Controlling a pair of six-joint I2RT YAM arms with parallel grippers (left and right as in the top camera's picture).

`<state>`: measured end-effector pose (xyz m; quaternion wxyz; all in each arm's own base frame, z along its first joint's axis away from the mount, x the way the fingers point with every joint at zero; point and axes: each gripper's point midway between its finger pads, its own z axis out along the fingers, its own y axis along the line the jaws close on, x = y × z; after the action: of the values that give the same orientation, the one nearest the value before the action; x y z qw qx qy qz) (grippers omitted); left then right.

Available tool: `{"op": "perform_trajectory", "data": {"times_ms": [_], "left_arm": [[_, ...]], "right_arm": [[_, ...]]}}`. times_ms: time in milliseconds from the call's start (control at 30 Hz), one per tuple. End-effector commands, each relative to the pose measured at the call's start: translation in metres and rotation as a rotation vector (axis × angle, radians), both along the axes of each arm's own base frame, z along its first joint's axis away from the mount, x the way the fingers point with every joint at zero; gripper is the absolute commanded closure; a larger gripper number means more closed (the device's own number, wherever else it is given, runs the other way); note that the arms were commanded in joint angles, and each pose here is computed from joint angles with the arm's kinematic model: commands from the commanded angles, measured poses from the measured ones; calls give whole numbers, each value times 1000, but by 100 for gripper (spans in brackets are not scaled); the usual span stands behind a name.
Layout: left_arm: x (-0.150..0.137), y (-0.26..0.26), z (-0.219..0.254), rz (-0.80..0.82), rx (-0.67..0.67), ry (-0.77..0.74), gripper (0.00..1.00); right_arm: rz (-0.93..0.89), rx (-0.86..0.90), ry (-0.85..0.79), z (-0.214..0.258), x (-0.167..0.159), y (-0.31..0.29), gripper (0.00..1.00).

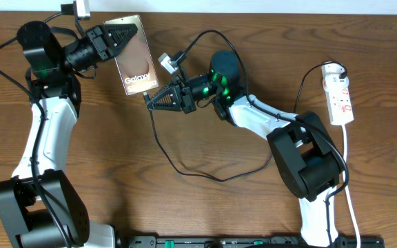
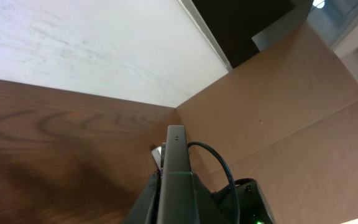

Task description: Plug charger to phone and switch on socket

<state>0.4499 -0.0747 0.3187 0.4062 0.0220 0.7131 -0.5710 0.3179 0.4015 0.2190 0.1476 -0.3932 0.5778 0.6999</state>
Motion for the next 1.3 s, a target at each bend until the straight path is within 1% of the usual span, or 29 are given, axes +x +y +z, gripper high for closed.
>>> {"op": "perform_trajectory", "data": {"times_ms": [0,433,800,1067,1267], "left_arm": [[-5,-3,5,-33,0,-19,92],[-1,-1,5,-10,-22,17,92],[-3,-2,5,-18,-22,16,93],[-5,-15,5,-46,-11,-1,93],[-5,-15,5,-47,-5,-9,93]], "right_arm": [[-21,4,-1,3,6,-2,99],[-16,4,-1,3,4,0,99],[-19,6,-1,4,4,2,99],[-18,3,6,4,3,2,99],[-18,0,13,4,3,1,99]]}}
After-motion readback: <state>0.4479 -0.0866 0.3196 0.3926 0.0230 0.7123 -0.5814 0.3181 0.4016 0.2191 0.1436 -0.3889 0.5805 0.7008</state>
